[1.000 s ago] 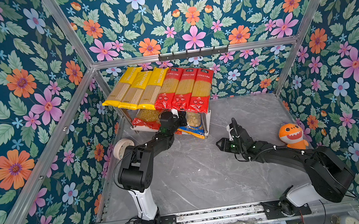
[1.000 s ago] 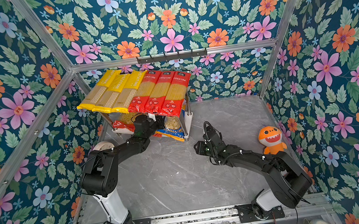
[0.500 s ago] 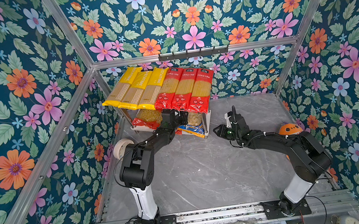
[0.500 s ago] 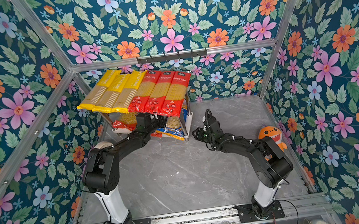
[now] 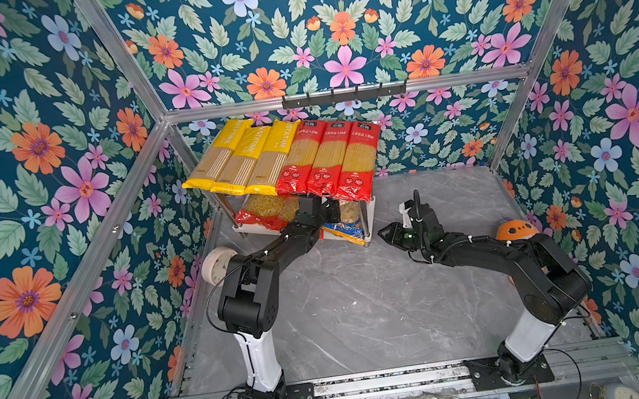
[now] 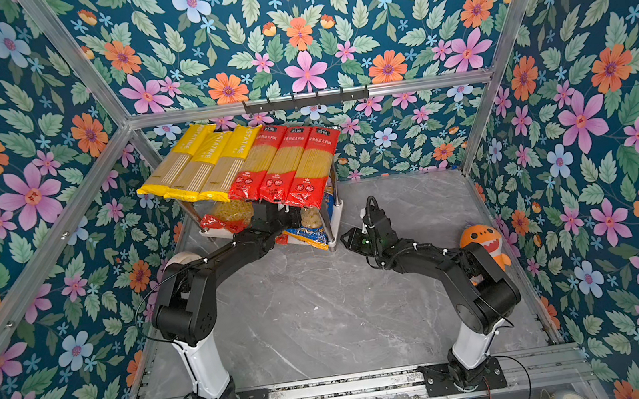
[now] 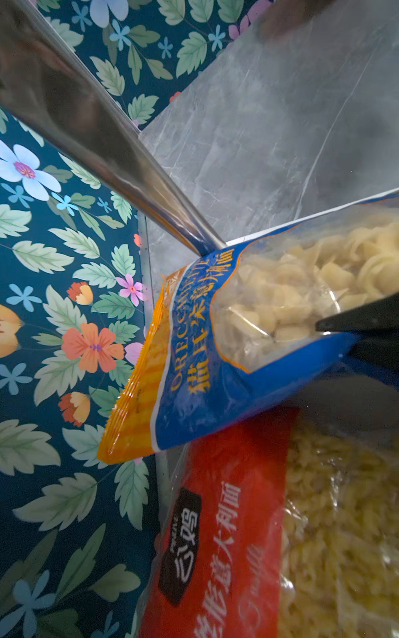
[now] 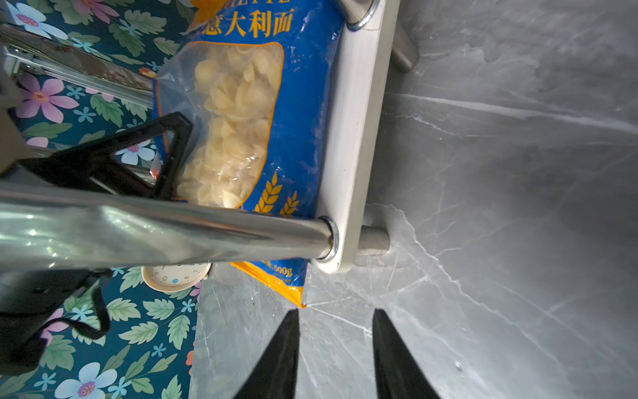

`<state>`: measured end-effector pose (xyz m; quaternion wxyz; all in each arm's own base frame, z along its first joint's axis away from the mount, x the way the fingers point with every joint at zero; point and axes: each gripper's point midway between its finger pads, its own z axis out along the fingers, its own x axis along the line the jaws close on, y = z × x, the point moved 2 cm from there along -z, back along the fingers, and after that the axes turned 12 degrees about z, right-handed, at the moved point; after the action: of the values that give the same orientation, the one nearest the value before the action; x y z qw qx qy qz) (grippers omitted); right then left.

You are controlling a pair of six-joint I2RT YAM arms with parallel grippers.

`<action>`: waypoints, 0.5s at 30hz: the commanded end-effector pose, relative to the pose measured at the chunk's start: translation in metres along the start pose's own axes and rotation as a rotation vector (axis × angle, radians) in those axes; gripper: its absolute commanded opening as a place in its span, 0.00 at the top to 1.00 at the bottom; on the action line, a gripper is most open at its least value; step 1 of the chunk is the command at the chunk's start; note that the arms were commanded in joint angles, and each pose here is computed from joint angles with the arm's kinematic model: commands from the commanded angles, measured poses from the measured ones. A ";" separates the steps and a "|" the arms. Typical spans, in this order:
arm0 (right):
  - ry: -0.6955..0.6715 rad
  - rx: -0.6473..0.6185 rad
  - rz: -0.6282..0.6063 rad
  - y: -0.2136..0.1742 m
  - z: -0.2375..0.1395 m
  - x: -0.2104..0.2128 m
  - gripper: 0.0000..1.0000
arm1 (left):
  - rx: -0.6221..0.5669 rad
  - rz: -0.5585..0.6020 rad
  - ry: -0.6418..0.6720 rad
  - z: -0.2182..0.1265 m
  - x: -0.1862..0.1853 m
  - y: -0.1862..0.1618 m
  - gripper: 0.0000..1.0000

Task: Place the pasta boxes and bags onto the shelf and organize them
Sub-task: 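Push the orecchiette bag onto the lower tier beside the fusilli bags with the left gripper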

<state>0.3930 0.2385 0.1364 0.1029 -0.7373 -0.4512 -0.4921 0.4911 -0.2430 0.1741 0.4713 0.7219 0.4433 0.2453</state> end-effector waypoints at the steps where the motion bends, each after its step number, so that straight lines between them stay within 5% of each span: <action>1: 0.007 -0.014 -0.016 0.003 -0.004 0.006 0.63 | 0.050 0.004 -0.012 -0.002 -0.004 -0.010 0.93; 9: -0.074 -0.027 -0.129 0.005 -0.030 0.006 0.62 | 0.070 0.008 0.091 -0.047 0.012 -0.003 0.54; 15: -0.204 -0.047 -0.255 0.004 -0.061 -0.011 0.60 | 0.073 -0.055 0.086 -0.084 0.007 -0.015 0.43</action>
<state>0.3664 0.2108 0.1676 0.0238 -0.7213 -0.5062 -0.4721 0.4347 -0.2015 0.1993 0.4347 0.7212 0.4739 0.2576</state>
